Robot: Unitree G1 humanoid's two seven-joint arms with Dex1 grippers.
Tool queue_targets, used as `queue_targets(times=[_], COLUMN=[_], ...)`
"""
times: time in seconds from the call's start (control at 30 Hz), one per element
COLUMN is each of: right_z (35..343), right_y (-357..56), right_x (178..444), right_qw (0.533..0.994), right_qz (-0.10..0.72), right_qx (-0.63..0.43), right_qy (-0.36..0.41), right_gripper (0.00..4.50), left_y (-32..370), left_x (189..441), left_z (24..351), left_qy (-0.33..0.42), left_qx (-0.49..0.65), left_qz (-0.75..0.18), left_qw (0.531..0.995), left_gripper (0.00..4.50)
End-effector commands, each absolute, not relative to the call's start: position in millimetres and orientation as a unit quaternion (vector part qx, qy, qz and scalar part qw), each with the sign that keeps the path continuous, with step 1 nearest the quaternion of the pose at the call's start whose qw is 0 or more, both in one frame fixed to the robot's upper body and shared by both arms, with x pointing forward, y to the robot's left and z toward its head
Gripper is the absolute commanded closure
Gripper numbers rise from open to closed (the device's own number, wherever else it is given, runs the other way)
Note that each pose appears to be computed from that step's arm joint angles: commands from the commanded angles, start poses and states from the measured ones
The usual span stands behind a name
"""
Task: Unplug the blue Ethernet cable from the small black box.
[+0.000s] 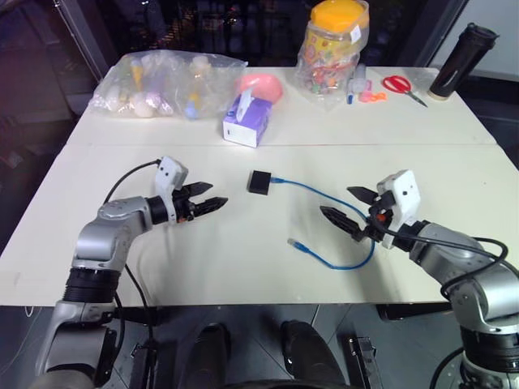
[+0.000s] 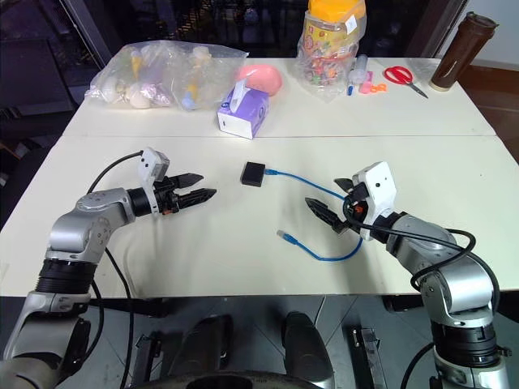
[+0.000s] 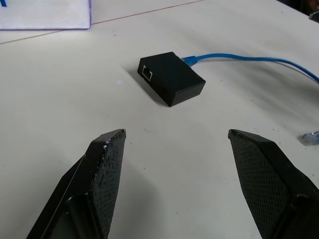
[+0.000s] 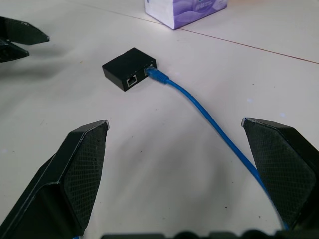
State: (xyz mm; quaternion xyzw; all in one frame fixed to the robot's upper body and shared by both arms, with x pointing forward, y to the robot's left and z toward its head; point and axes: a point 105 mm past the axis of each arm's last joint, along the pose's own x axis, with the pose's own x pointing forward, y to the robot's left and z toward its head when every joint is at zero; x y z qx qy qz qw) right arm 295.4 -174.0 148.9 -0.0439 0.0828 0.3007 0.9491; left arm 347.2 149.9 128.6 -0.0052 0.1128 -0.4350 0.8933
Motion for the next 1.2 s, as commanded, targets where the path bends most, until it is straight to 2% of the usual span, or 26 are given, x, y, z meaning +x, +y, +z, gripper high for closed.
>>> queue_targets(times=[0.03, 0.67, 0.77, 0.87, 1.03, 1.2], right_z=[162, 163, 166, 158, 135, 121], right_y=[-174, -174, -172, -163, -131, -110], right_x=[296, 309, 325, 346, 397, 421], right_qw=[0.952, 0.951, 0.952, 0.943, 0.910, 0.887], right_qz=[0.297, 0.300, 0.304, 0.328, 0.394, 0.426], right_qx=[-0.048, -0.059, -0.028, -0.042, -0.100, -0.136], right_qy=[0.053, 0.047, 0.030, 0.040, 0.083, 0.111], right_gripper=[0.00, 0.00, 0.00, 0.00, 0.00, 0.00], left_y=[148, 145, 142, 136, 149, 161], left_x=[349, 372, 377, 371, 344, 338], left_z=[145, 157, 159, 158, 166, 172], left_qy=[0.081, 0.056, 0.056, 0.065, 0.122, 0.128], left_qx=[0.001, 0.011, 0.004, 0.025, 0.088, 0.107], left_qz=[-0.441, -0.426, -0.424, -0.459, -0.550, -0.536], left_qw=[0.894, 0.903, 0.904, 0.886, 0.821, 0.828], left_gripper=[1.07, 1.07, 1.07, 1.07, 1.07, 1.07])
